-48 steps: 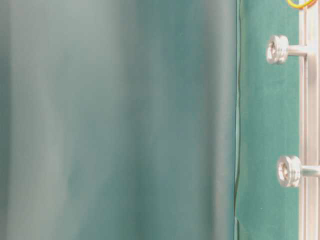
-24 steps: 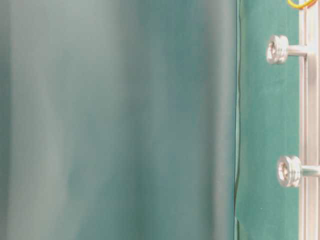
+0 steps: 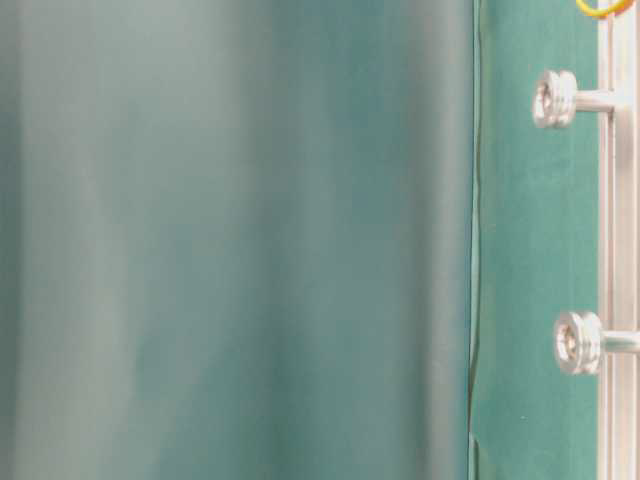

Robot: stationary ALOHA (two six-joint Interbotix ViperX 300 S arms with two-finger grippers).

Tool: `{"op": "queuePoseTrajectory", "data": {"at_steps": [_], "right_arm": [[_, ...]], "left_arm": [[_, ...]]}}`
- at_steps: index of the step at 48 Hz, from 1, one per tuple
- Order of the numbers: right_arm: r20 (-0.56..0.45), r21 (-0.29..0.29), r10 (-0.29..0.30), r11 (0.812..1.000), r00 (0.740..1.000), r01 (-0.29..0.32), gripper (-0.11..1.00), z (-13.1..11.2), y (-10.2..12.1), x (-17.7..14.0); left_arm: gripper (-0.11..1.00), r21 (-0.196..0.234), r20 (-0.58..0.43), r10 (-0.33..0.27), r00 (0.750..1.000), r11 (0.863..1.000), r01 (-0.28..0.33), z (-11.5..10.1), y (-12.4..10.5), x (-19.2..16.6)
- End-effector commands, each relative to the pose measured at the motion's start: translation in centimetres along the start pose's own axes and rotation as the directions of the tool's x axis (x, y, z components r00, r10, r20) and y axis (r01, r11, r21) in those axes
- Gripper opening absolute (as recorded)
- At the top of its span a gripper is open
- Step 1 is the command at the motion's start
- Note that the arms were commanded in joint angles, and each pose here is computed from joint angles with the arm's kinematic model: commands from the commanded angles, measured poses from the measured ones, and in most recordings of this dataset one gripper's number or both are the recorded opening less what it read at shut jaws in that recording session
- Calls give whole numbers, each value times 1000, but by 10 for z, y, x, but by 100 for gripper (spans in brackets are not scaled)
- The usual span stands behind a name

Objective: Hook the rubber onto the shaft.
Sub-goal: 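Open the right gripper and move it toward the orange band's right edge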

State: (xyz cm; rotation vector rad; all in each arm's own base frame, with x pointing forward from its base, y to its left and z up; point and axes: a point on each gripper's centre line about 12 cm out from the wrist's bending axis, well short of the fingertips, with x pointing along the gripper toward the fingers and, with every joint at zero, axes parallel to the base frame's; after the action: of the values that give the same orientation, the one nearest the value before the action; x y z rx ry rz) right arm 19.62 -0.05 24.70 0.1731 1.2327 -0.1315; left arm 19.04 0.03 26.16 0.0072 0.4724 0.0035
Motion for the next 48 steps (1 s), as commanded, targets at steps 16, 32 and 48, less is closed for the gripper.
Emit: {"op": "queuePoseTrajectory", "data": {"at_steps": [16,32,48], "right_arm": [[26,-7,-13,1000,1000,13,91,7,-1,-6],[28,-8,-12,1000,1000,13,89,7,-1,-7],[17,-10,-11,1000,1000,11,89,15,2,-3]], "left_arm": [[0,5,34,0,999,1000,0,13,0,-3],[0,3,32,0,999,1000,0,12,0,-3],[0,3,32,0,999,1000,0,12,0,-3]]}}
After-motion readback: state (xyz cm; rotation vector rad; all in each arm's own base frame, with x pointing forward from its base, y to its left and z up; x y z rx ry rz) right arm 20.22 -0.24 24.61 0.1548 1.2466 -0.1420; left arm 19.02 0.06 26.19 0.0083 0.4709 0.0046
